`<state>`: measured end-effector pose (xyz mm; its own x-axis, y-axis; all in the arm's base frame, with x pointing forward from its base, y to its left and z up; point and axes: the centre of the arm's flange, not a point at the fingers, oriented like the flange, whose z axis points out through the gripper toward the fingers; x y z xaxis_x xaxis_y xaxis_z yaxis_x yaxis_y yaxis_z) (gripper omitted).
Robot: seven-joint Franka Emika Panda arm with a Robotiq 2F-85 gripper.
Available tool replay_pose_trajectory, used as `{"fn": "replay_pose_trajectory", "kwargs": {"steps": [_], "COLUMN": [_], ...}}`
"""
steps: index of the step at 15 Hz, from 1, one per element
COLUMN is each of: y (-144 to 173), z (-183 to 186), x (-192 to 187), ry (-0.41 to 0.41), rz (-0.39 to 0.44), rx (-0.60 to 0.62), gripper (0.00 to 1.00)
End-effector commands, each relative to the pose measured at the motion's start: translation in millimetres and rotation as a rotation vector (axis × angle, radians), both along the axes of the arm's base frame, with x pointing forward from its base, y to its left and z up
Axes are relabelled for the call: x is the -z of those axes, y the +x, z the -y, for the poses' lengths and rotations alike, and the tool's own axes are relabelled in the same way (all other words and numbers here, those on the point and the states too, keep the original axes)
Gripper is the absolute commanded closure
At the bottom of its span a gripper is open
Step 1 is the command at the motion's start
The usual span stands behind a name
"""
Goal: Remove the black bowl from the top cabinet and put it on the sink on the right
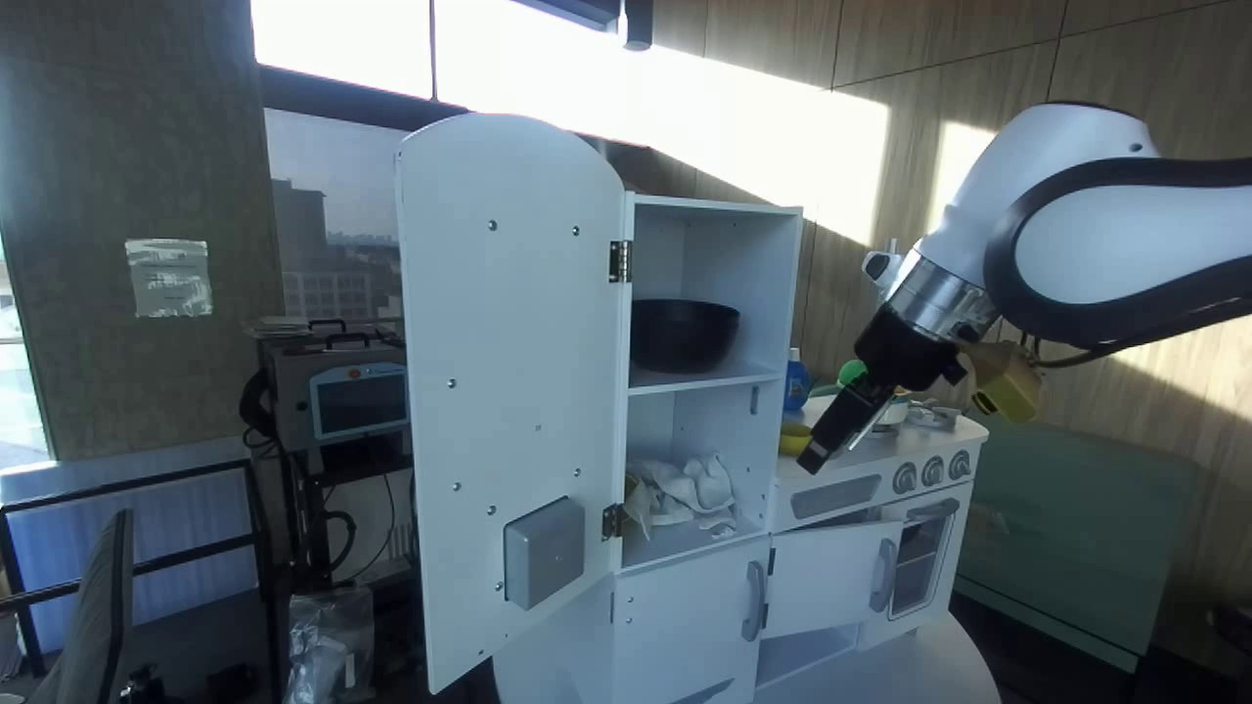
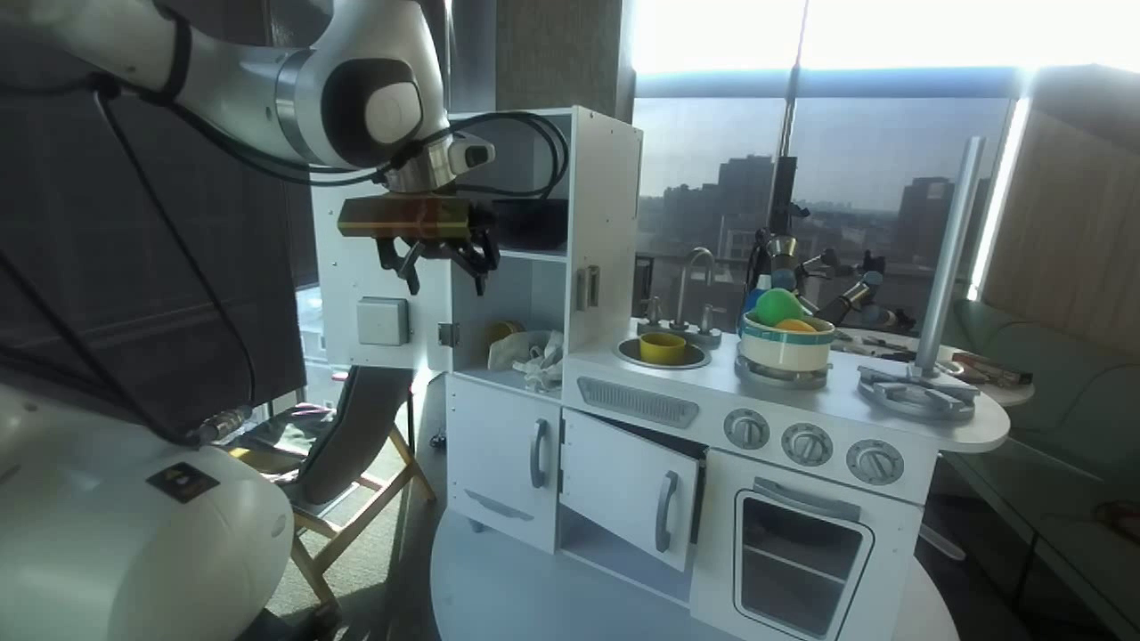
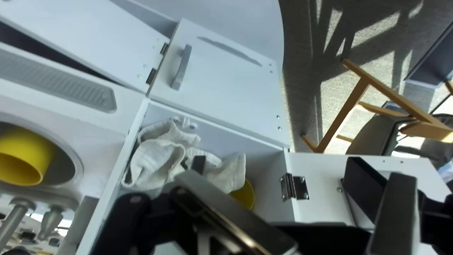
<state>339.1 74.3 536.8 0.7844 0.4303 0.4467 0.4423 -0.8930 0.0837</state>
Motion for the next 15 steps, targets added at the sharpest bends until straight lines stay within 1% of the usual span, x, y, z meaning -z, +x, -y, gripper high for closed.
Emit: {"fn": "replay_pose_trajectory", "kwargs": {"steps": [1,3,5,6,7,8,9,12,15], "y": [50.1,58.6,67.8,72.9,77.0,82.5,87.6,105.2,113.8], "z": [-15.9,-17.9,-22.1,-25.2,-29.4,-33.4,-37.7,-46.6,-53.9], "x": [-57.4,-89.5,-112.7,-121.2,-127.7,-130.1,-127.4,-112.8,-100.1], "ry": [0.049,0.079,0.134,0.164,0.209,0.214,0.242,0.276,0.329], "rz": [0.151,0.258,0.325,0.337,0.328,0.307,0.279,0.225,0.171], "rx": [0.027,0.055,0.122,0.177,0.222,0.285,0.331,0.486,0.637], "gripper": [0.0,0.0,0.0,0.0,0.0,0.0,0.0,0.0,0.0]}}
